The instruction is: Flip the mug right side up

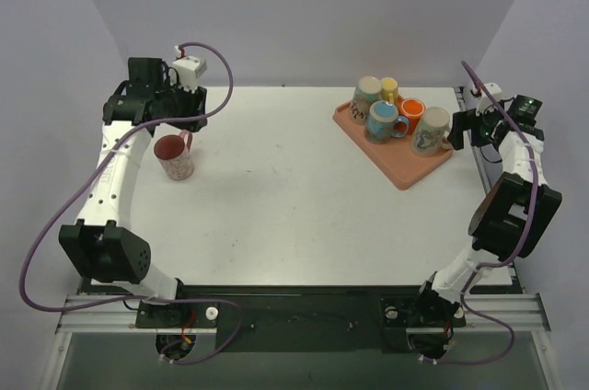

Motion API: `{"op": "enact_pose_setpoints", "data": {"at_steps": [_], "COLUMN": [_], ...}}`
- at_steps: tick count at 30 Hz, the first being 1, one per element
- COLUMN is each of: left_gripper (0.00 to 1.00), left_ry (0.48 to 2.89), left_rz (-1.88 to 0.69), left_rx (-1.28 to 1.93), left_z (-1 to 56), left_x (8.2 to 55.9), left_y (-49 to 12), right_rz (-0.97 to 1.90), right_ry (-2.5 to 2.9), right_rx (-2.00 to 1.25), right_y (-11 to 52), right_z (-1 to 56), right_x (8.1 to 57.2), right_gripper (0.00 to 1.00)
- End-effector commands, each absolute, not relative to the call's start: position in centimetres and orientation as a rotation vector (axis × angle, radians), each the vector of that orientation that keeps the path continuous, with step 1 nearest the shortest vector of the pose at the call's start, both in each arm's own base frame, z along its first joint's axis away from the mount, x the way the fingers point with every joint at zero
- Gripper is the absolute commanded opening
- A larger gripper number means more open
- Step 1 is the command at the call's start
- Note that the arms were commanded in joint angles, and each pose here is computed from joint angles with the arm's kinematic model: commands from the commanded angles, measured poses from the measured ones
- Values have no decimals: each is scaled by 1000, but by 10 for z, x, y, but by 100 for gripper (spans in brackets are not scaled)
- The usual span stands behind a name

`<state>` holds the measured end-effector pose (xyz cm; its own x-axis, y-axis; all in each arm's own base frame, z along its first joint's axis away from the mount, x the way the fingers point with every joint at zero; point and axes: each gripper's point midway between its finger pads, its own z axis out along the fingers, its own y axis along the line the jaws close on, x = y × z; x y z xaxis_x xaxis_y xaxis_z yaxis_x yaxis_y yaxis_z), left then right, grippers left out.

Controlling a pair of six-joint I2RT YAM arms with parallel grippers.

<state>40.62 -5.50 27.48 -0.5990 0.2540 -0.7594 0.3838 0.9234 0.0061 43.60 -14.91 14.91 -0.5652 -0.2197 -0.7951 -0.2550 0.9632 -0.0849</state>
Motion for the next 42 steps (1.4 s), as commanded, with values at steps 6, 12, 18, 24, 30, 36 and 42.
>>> {"op": "enact_pose_setpoints", "data": {"at_steps": [6, 12, 18, 24, 30, 36, 42], "left_gripper": [57, 57, 56, 55, 55, 54, 54], "left_ry": [1982, 1915, 1902, 1869, 1833, 1827, 1813], "left_rz": [-189, -218, -209, -207, -176, -154, -145], "left_rx": [581, 553, 577, 619, 629, 647, 633], "left_z": [323, 339, 338, 345, 355, 351, 350], "left_x": [400, 412, 419, 418, 423, 427, 433], "left_y": [-67, -76, -82, -91, -91, -90, -90], "right_rz": [204, 134, 64, 35, 92, 186, 255], "right_ry": [2243, 2276, 2318, 2300, 2317, 2324, 2309], "right_rx": [-755, -819, -846, -856, -969, -1026, -1038], "right_y": [-151, -147, -151, -158, -133, -114, -98], "right_z": [108, 104, 97, 102, 95, 86, 89], "right_x": [438, 450, 462, 469, 469, 459, 450], "right_gripper": [73, 73, 74, 77, 77, 71, 61]}}
